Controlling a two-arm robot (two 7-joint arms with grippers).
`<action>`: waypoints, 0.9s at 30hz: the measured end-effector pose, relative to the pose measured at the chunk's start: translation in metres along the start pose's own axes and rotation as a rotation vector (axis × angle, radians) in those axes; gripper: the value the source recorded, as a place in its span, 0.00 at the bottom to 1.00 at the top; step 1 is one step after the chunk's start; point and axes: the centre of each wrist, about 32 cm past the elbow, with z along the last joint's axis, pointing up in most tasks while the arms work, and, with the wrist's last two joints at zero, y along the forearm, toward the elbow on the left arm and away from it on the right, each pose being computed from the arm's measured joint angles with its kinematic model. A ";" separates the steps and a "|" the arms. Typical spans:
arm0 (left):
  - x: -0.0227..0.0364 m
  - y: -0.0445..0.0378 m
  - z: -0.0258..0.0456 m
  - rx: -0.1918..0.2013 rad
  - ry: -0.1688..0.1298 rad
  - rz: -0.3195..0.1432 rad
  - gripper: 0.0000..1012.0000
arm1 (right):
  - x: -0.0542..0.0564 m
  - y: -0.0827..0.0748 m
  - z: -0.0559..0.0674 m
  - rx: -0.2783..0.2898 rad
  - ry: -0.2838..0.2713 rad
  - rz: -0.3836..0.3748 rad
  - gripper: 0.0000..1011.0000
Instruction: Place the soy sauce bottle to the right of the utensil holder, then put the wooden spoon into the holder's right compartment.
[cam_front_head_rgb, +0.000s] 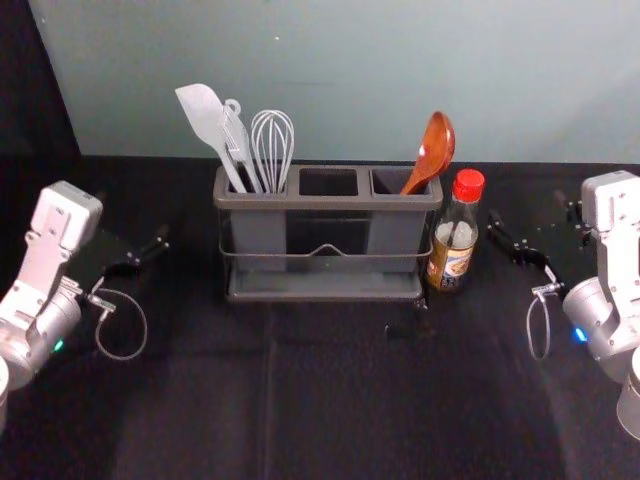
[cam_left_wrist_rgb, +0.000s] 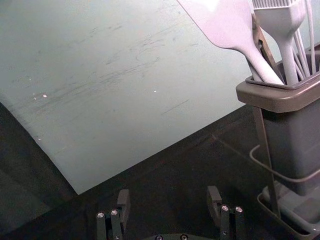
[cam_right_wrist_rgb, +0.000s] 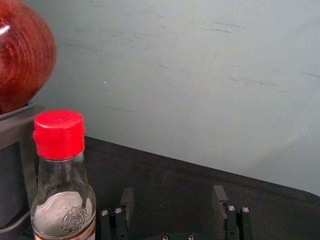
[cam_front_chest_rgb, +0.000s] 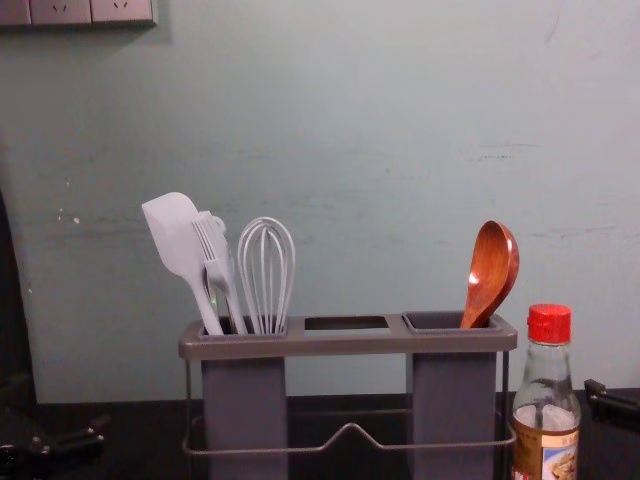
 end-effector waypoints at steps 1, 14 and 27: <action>0.0000 0.0000 0.0000 0.000 0.000 0.000 0.99 | 0.000 0.000 0.000 0.000 0.000 0.000 0.99; 0.0000 0.0000 0.0000 0.000 0.000 0.000 0.99 | 0.000 0.000 0.001 -0.001 0.000 -0.001 0.99; 0.0000 0.0000 0.0000 0.000 0.000 0.000 0.99 | 0.000 0.000 0.001 -0.003 0.000 -0.001 0.99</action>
